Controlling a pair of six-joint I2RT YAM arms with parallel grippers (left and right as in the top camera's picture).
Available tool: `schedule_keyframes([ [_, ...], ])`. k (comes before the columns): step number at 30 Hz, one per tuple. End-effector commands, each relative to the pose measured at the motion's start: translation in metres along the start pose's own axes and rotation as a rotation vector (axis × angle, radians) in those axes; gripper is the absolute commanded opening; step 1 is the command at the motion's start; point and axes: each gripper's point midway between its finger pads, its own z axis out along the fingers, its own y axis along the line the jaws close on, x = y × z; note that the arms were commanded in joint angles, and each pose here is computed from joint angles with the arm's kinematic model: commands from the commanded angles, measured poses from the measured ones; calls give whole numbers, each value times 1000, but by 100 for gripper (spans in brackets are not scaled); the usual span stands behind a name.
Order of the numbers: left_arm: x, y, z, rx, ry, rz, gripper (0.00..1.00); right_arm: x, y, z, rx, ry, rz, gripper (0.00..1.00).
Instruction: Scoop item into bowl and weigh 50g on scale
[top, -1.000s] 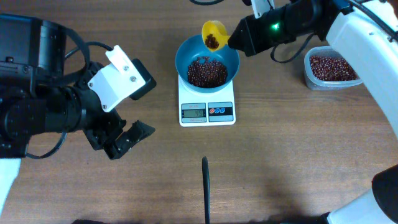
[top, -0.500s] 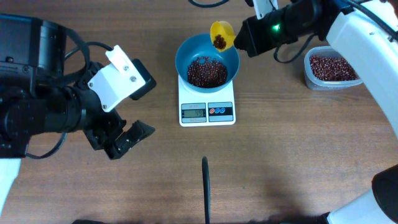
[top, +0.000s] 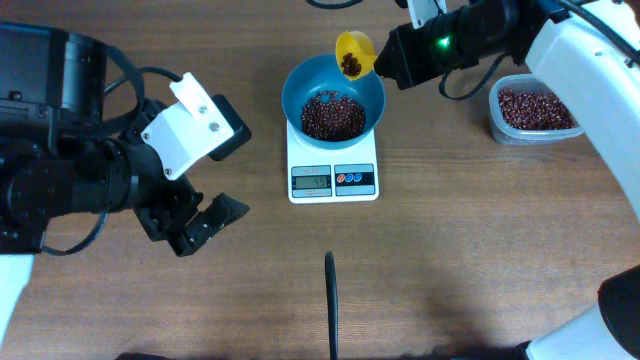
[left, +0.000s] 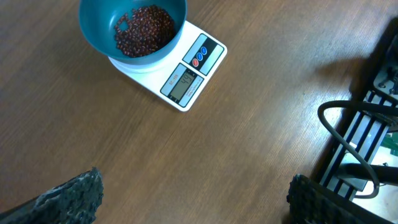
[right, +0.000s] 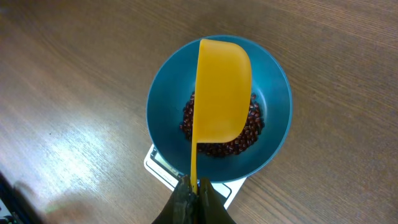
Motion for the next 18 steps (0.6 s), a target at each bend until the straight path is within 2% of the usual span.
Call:
schedule_keyframes([
  [1, -6, 1, -4, -3, -22, 20, 99, -13, 11, -17, -21, -52, 26, 4],
  [2, -6, 1, -4, -3, -22, 20, 99, -13, 15, -17, -47, -52, 33, 4],
  [4, -6, 1, -4, -3, -22, 20, 99, -7, 3, -12, 14, -30, 43, 4],
  [6, -6, 1, -4, -3, -22, 20, 99, -14, 16, -16, -52, -58, 33, 4],
  [10, -6, 1, -4, -3, -22, 20, 99, -5, -3, -11, 52, -19, 48, 4],
  [14, -6, 1, -4, -3, -22, 20, 99, -3, -4, -6, 41, -3, 57, 4],
  [16, -6, 1, -4, -3, -22, 20, 99, -10, 10, -9, -32, -33, 43, 4],
  [18, -6, 1, -4, -3, -22, 20, 99, -4, -2, -4, 37, -6, 50, 4],
])
